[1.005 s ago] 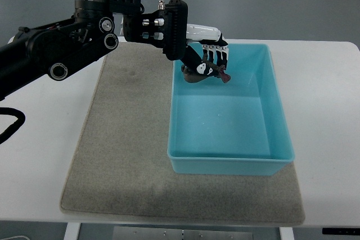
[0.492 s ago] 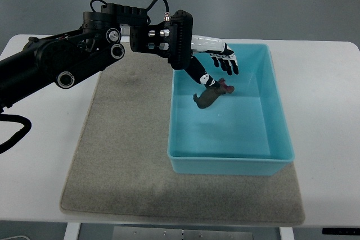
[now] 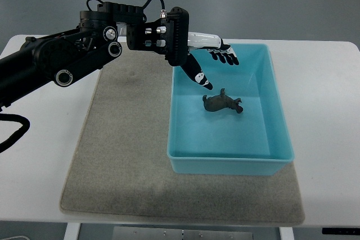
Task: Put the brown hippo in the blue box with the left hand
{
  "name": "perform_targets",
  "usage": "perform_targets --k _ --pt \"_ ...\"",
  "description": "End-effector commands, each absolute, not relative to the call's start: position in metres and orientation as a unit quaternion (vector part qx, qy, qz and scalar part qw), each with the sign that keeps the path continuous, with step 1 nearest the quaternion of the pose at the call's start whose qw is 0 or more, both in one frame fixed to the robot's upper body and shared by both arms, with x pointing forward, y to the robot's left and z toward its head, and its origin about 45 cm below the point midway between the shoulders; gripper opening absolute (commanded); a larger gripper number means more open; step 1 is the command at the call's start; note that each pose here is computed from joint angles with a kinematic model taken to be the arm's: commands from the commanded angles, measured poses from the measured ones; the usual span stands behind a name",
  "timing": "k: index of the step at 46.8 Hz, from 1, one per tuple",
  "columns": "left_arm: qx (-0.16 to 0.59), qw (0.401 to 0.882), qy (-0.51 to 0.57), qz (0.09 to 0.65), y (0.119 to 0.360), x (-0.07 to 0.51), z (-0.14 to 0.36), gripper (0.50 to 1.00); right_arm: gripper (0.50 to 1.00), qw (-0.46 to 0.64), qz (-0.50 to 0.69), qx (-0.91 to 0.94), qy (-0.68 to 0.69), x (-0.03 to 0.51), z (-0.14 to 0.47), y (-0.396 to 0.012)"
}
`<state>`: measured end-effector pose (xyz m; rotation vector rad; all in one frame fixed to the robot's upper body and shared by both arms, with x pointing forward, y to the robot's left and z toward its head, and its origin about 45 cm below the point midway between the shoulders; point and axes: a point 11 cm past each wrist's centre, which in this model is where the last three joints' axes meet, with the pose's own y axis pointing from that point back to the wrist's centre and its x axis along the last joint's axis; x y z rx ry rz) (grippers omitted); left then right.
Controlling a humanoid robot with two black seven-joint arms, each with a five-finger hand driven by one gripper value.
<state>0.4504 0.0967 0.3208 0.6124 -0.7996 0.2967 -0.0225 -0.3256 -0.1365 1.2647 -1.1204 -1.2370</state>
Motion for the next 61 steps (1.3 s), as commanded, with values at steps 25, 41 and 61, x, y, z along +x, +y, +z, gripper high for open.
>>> perform_targets --k 25,41,61 --pt "0.357 0.788 -0.372 0.337 0.219 0.517 0.336 0.857 0.936 0.500 -0.512 0.523 -0.464 -0.022 -0.137 -0.326" --pt "0.327 0.748 -0.313 0.485 0.289 0.536 0.340 0.983 0.936 0.500 -0.512 0.523 -0.464 -0.022 -0.137 -0.326" --pt "0.116 0.731 -0.086 0.667 0.343 0.537 0.330 0.992 0.936 0.500 -0.512 0.523 -0.464 -0.022 -0.137 -0.326"
